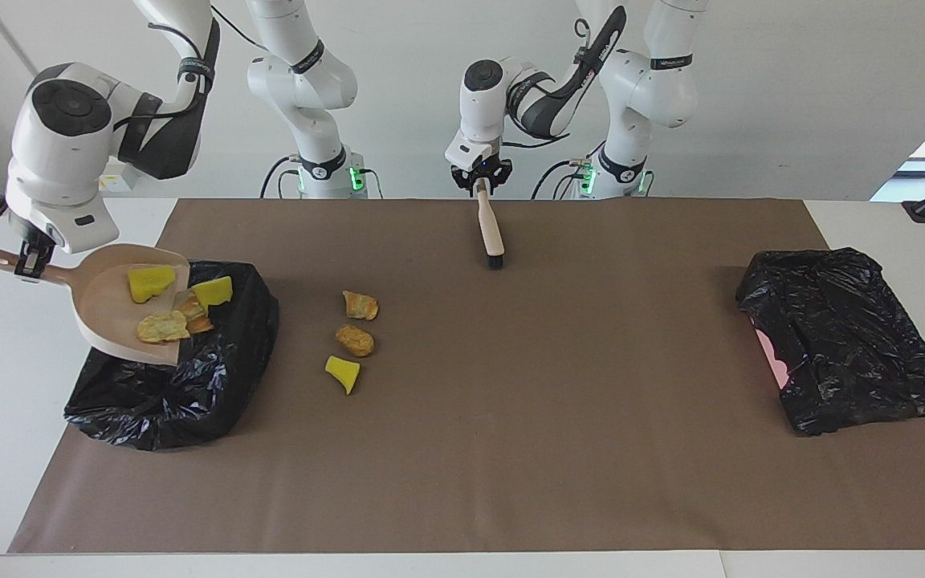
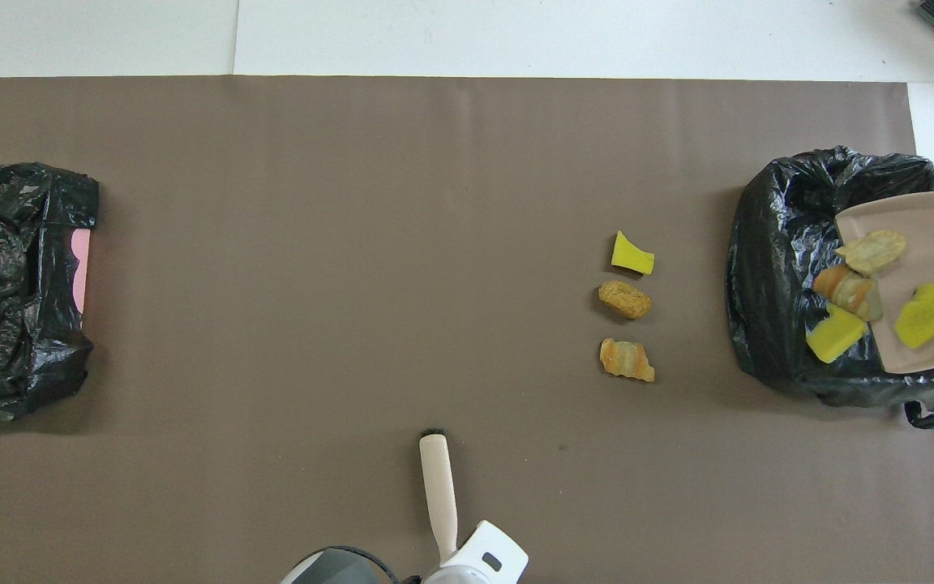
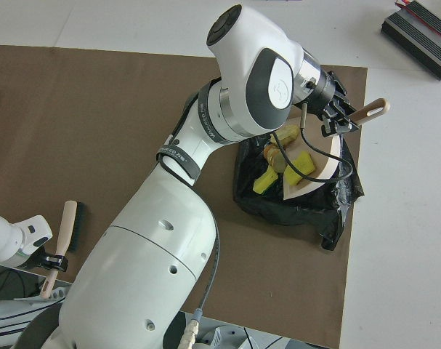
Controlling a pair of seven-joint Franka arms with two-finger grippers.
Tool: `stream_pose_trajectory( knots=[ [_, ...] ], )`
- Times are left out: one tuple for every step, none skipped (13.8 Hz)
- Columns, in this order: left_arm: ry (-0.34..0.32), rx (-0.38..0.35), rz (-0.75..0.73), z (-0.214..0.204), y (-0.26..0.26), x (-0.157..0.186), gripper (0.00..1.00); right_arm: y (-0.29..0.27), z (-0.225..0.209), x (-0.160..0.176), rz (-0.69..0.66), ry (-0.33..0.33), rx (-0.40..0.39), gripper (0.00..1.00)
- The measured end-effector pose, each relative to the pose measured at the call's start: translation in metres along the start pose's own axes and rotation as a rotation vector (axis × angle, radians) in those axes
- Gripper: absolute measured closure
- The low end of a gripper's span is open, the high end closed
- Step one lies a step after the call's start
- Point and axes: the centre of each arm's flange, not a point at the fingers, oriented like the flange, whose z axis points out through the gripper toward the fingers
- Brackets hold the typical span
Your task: Sweep and dump trash in bin
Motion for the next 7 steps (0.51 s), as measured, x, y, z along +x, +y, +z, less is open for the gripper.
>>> stream_pose_trajectory(
  knots=[
    [0.005, -0.006, 0.006, -0.012, -0.001, 0.014, 0.28, 0.004, -0.006, 0.004, -0.029, -0.036, -0.006, 0.69],
    [0.017, -0.002, 0.023, -0.027, -0.003, 0.030, 0.15, 0.008, -0.013, 0.009, -0.057, -0.069, -0.014, 0.69],
    [0.037, 0.003, 0.042, -0.045, -0.007, 0.049, 0.04, 0.012, -0.019, 0.013, -0.078, -0.094, -0.020, 0.69],
    [0.059, 0.002, 0.059, -0.067, -0.015, 0.074, 0.00, 0.013, -0.024, 0.014, -0.091, -0.119, -0.025, 0.69],
    [0.074, -0.010, 0.074, -0.087, -0.024, 0.096, 0.00, 0.012, -0.028, 0.010, -0.097, -0.141, -0.028, 0.69],
    [0.094, -0.030, 0.096, -0.112, -0.037, 0.123, 0.00, 0.008, -0.033, 0.004, -0.106, -0.164, -0.031, 0.69],
    [0.115, -0.048, 0.120, -0.135, -0.053, 0.148, 0.00, 0.004, -0.039, -0.003, -0.115, -0.180, -0.036, 0.69]
  ],
)
